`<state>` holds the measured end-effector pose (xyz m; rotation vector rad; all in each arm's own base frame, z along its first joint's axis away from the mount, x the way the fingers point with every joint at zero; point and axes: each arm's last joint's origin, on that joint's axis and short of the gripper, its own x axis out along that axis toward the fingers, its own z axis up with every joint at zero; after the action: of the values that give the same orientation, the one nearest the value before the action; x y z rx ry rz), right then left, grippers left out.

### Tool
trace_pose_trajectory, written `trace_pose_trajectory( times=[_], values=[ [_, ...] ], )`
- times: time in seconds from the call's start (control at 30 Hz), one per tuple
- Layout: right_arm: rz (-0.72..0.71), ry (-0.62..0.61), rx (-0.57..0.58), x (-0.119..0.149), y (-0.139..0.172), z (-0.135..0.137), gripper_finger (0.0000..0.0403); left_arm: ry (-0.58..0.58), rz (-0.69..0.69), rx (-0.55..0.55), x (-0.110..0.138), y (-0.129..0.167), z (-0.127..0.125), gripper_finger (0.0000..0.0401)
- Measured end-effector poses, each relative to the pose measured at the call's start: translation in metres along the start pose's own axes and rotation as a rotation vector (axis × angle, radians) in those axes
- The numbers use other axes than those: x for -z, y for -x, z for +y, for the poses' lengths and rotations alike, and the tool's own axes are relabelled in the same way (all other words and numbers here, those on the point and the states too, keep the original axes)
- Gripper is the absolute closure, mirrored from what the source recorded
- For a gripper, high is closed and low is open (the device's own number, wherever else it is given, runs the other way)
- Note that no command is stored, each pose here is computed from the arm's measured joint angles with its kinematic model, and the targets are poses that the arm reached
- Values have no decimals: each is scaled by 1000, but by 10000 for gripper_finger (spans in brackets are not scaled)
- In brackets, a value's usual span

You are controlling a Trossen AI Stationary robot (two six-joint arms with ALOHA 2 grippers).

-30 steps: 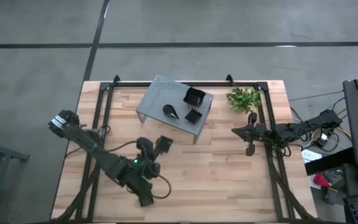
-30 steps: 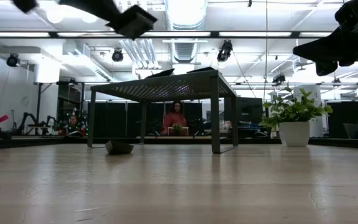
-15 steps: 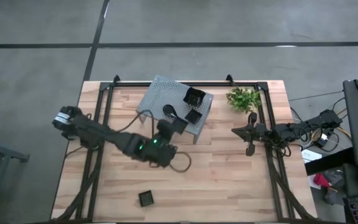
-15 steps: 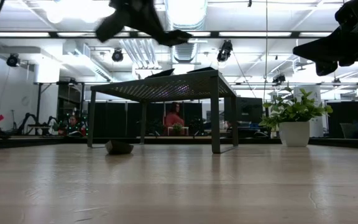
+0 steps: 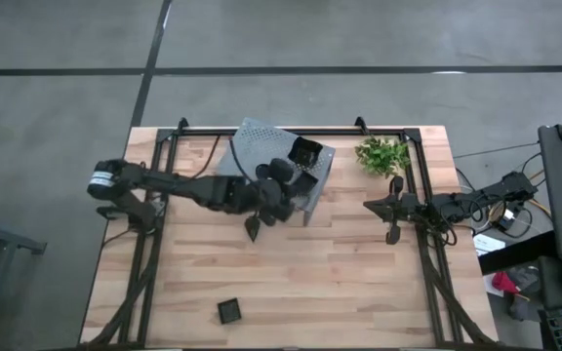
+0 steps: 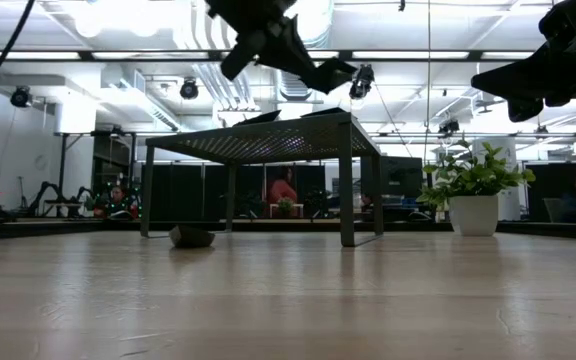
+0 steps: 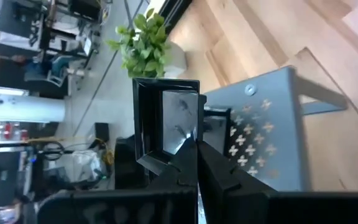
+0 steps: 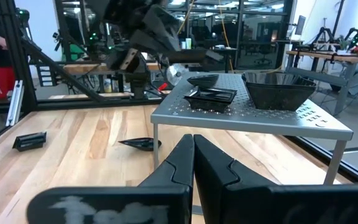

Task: Pick & Place Mini shaped plates
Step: Stack the top square plate into the square plate on the shelf

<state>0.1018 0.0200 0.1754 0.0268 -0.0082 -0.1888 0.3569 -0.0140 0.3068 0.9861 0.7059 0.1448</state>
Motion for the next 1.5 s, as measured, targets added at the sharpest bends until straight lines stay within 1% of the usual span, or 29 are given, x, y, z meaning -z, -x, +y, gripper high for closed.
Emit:
trace_pose_trajectory(
  times=[0.1,0.4,0.5,0.63,1.5],
  values=[
    [0,1,0,0,0,0,394,25,-5,13,6,-4,5,401],
    [0,1,0,0,0,0,394,27,31,21,19,-14,8,401],
    [0,0,0,0,0,0,394,22,-7,58,19,-17,7,401],
    [0,-1,0,0,0,0,394,12,-2,76,20,-22,3,401],
    [0,0,0,0,0,0,394,27,28,39,20,-24,4,401]
  ],
)
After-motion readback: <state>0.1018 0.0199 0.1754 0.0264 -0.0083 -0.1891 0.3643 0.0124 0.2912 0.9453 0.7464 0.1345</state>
